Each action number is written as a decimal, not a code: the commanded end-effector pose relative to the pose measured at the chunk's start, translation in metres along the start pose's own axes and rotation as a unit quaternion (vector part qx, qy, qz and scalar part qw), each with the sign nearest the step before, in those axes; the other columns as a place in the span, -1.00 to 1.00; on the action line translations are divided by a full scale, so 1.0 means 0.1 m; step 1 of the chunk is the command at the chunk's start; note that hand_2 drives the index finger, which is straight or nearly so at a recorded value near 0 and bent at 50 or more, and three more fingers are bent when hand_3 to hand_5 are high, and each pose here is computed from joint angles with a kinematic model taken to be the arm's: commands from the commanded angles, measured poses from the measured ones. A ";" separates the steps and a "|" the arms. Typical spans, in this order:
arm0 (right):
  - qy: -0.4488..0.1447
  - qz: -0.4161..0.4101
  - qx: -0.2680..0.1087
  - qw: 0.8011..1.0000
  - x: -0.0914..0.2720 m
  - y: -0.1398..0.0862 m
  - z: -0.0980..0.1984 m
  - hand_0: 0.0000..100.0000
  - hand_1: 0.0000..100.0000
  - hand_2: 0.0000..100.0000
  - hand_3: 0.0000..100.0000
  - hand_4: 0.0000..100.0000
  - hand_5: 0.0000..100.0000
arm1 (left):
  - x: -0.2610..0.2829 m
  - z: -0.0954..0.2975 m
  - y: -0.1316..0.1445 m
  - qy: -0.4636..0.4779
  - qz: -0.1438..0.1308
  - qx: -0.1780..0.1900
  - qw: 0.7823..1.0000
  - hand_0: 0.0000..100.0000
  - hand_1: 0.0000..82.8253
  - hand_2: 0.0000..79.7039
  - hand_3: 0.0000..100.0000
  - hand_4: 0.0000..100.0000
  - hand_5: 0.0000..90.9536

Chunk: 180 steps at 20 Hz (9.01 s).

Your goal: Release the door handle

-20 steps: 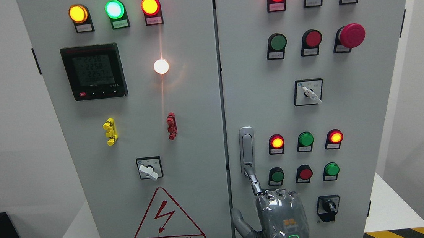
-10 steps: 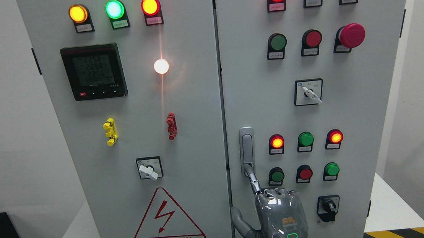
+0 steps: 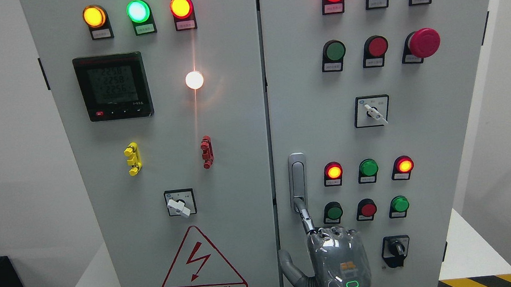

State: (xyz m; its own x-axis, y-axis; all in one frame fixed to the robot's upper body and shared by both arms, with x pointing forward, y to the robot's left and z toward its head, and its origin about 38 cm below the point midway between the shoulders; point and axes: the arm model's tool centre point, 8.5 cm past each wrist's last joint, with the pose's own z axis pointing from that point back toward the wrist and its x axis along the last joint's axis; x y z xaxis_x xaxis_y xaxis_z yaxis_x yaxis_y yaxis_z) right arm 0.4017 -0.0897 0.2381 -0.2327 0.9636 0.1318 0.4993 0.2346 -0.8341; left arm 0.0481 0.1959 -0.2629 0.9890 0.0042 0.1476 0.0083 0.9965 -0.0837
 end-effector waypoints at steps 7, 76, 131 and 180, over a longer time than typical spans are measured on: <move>0.004 0.003 0.008 1.000 -0.03 0.05 0.00 -0.18 -0.32 -1.00 1.00 1.00 1.00 | 0.00 0.00 0.00 0.000 0.001 0.000 1.000 -0.76 0.34 -1.00 -1.00 -1.00 -1.00; 0.012 0.007 0.033 0.999 -0.04 0.21 0.07 -0.20 -0.31 -0.92 1.00 1.00 1.00 | 0.00 0.00 0.00 0.000 0.000 0.000 1.000 -0.76 0.34 -1.00 -1.00 -1.00 -1.00; 0.013 0.002 0.017 1.000 -0.02 0.11 0.07 -0.20 -0.31 -0.90 1.00 1.00 1.00 | 0.00 0.00 0.00 0.000 0.000 0.000 1.000 -0.76 0.34 -1.00 -1.00 -1.00 -1.00; 0.005 -0.009 -0.018 1.000 0.00 -0.14 0.07 -0.10 -0.29 -0.26 1.00 1.00 1.00 | 0.00 0.00 0.00 0.000 0.000 0.000 1.000 -0.76 0.34 -1.00 -1.00 -1.00 -1.00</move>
State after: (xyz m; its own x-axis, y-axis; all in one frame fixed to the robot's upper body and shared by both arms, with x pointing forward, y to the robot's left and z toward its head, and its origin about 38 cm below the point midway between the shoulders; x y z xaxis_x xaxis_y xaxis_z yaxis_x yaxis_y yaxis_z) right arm 0.3939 -0.0918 0.2411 -0.2270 0.9626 0.1481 0.5123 0.2474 -0.8224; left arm 0.0485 0.1959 -0.2629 0.9886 0.0038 0.1508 0.0090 0.9965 -0.0836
